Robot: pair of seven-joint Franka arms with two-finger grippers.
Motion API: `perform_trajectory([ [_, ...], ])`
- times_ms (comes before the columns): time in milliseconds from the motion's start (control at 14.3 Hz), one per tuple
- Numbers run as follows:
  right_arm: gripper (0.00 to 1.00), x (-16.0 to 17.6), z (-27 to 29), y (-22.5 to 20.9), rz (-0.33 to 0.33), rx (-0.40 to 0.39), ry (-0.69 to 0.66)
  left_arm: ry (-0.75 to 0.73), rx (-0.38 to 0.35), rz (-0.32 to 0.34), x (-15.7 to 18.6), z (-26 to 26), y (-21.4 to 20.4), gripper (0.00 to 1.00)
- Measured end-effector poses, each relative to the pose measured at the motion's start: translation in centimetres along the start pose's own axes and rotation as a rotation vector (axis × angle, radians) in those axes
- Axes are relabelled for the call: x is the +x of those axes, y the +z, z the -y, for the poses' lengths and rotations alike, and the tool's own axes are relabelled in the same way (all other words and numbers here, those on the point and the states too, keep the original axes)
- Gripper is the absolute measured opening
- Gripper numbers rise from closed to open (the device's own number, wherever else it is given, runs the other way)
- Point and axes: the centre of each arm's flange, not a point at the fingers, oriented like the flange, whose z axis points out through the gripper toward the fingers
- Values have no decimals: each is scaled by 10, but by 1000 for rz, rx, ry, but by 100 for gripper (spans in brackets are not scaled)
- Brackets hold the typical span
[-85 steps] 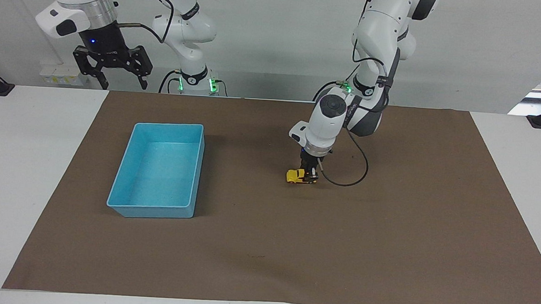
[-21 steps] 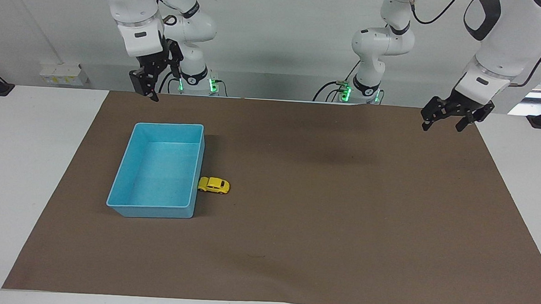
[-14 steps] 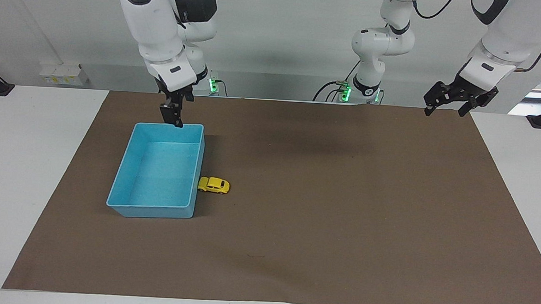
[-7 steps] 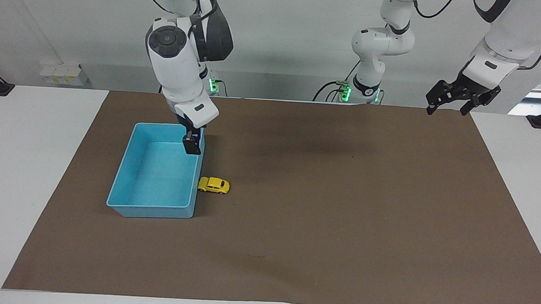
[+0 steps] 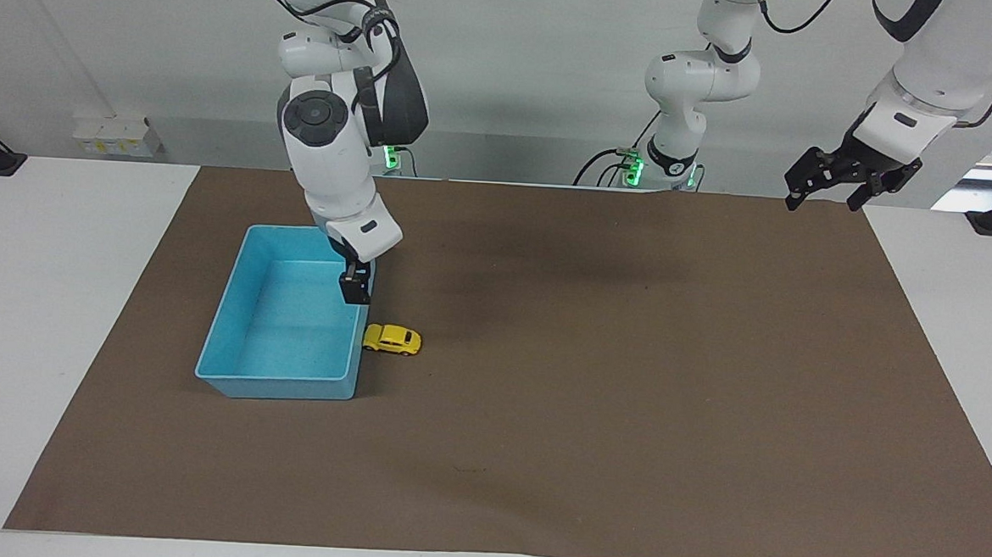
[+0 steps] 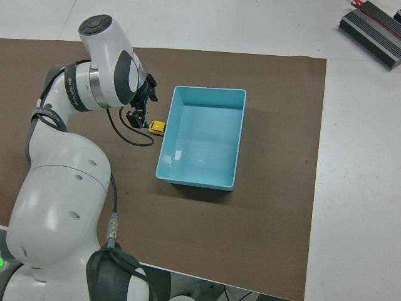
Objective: Wind up and store yellow beetle car
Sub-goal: 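Move the right gripper toward the car beside the blue bin, then lower the right gripper and grasp the yellow car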
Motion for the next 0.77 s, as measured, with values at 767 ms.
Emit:
perform_trajectory([
  [767, 100, 9, -22, 93, -2, -32, -5, 0, 0, 1, 0, 0, 0, 100],
])
